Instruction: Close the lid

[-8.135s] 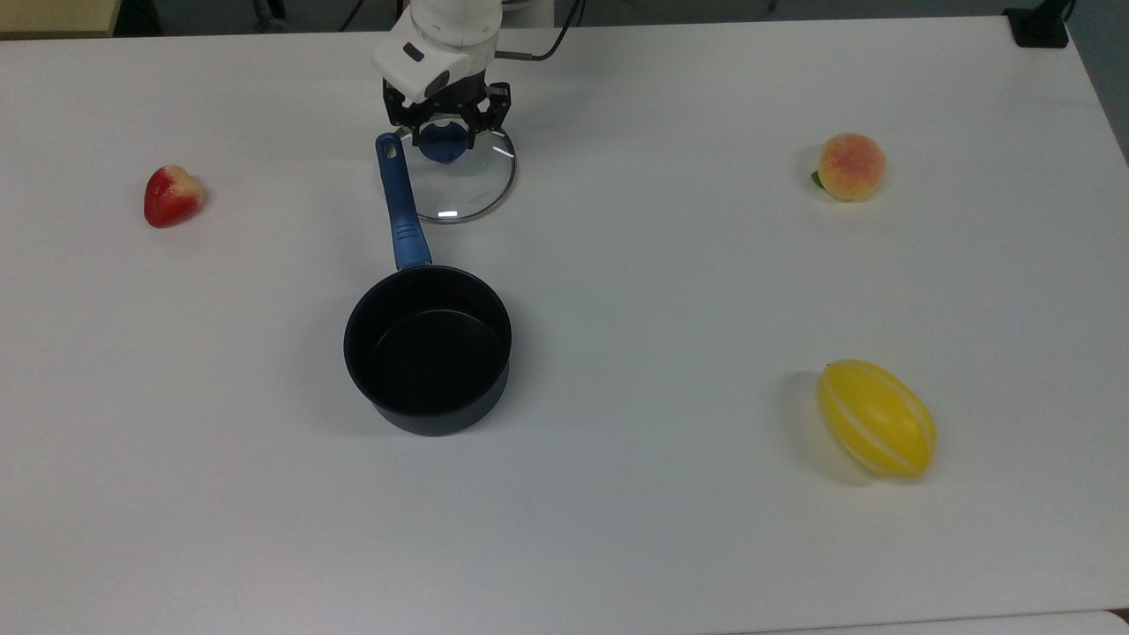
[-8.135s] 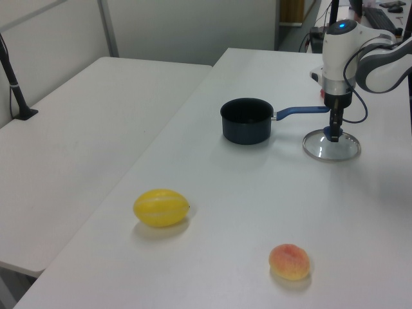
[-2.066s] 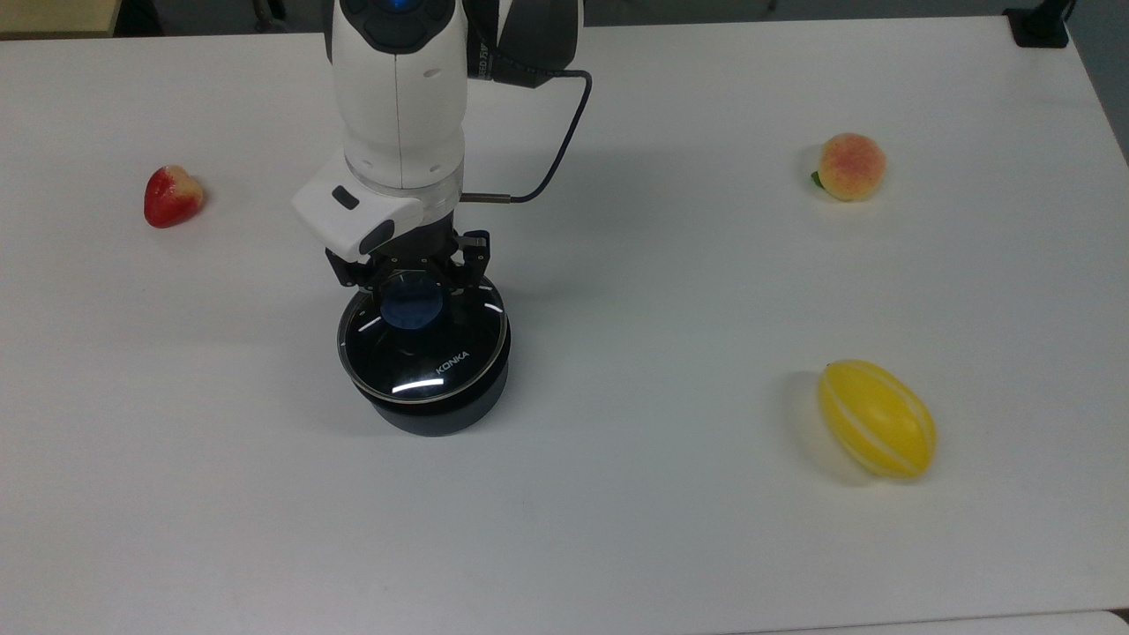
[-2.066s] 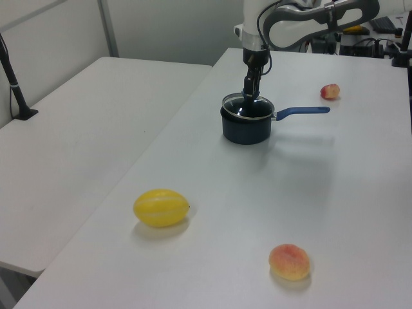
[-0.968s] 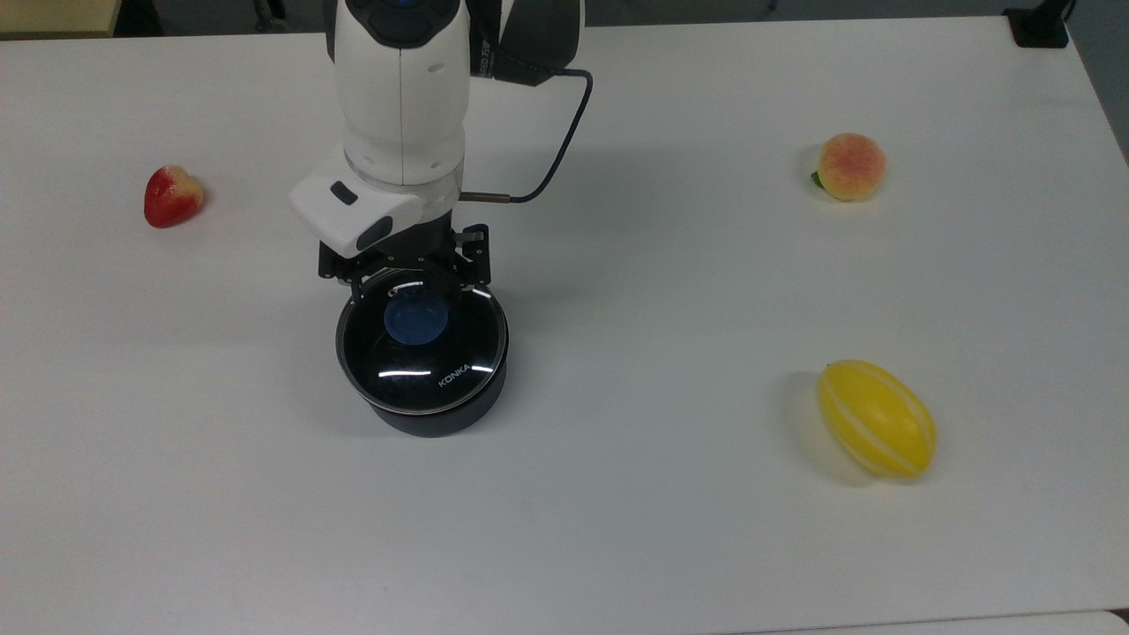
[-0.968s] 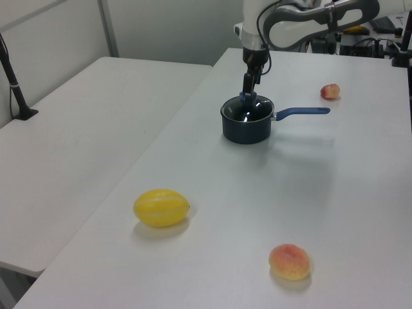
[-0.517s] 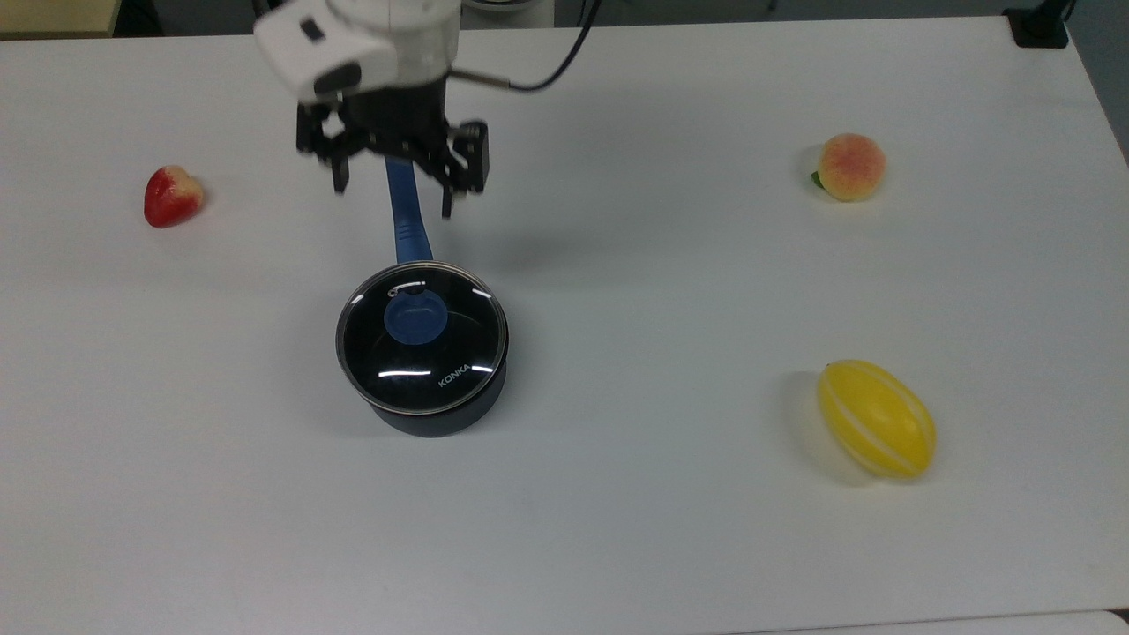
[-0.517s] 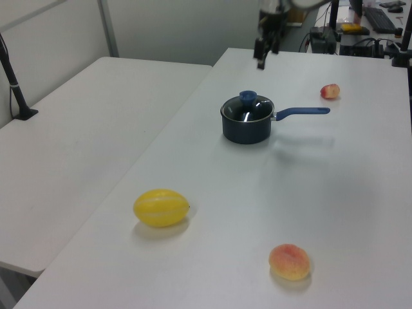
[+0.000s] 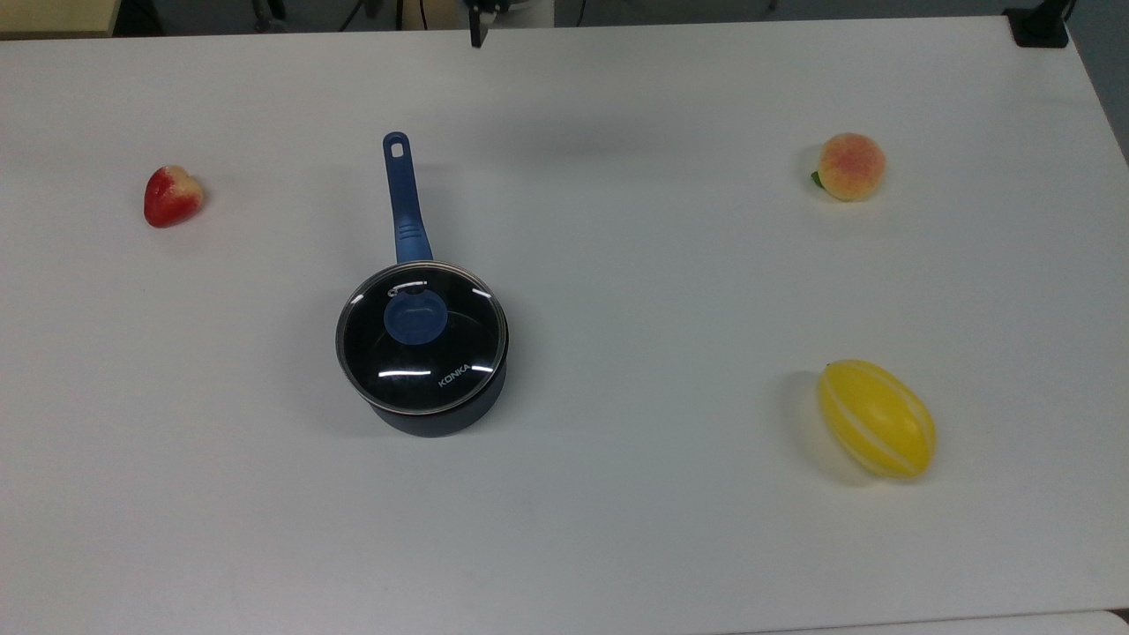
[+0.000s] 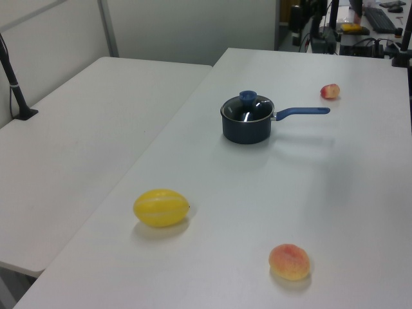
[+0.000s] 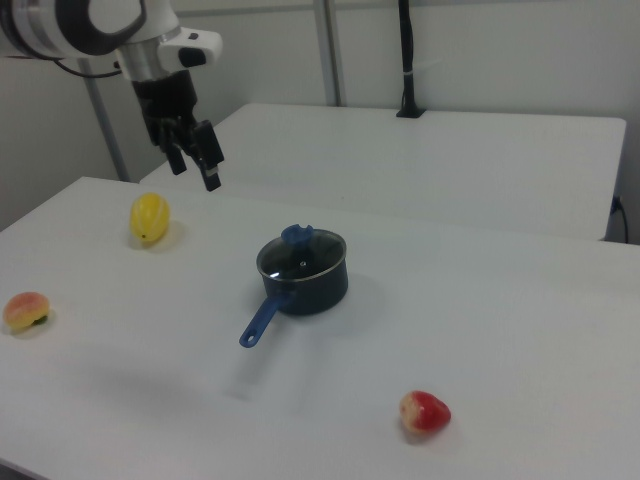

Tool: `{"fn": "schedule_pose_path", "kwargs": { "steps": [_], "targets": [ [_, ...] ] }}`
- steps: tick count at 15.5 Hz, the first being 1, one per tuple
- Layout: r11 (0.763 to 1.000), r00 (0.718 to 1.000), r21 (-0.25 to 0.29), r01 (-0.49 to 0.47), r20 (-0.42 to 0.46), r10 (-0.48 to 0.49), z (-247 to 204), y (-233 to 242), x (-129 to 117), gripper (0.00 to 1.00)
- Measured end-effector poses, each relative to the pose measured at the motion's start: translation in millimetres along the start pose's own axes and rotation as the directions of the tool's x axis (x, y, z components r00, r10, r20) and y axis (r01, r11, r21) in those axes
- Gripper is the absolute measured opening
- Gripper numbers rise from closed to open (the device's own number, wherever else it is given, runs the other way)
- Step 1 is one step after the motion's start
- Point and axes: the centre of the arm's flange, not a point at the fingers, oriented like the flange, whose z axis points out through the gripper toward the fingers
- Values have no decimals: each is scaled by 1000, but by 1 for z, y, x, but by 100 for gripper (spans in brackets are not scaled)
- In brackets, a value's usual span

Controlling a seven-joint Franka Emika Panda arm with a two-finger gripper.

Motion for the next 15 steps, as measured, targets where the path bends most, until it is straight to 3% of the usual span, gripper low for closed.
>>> {"fn": "schedule_pose_path", "kwargs": {
  "steps": [5,10,15],
  "targets": [
    [1000,1000,25,8,12,-8,1,6,-15,100],
    [983,986,98,158,-64,-152,11,5,-3,100],
    [972,976,104,209,-77,-202,18,7,0,100]
  ]
}}
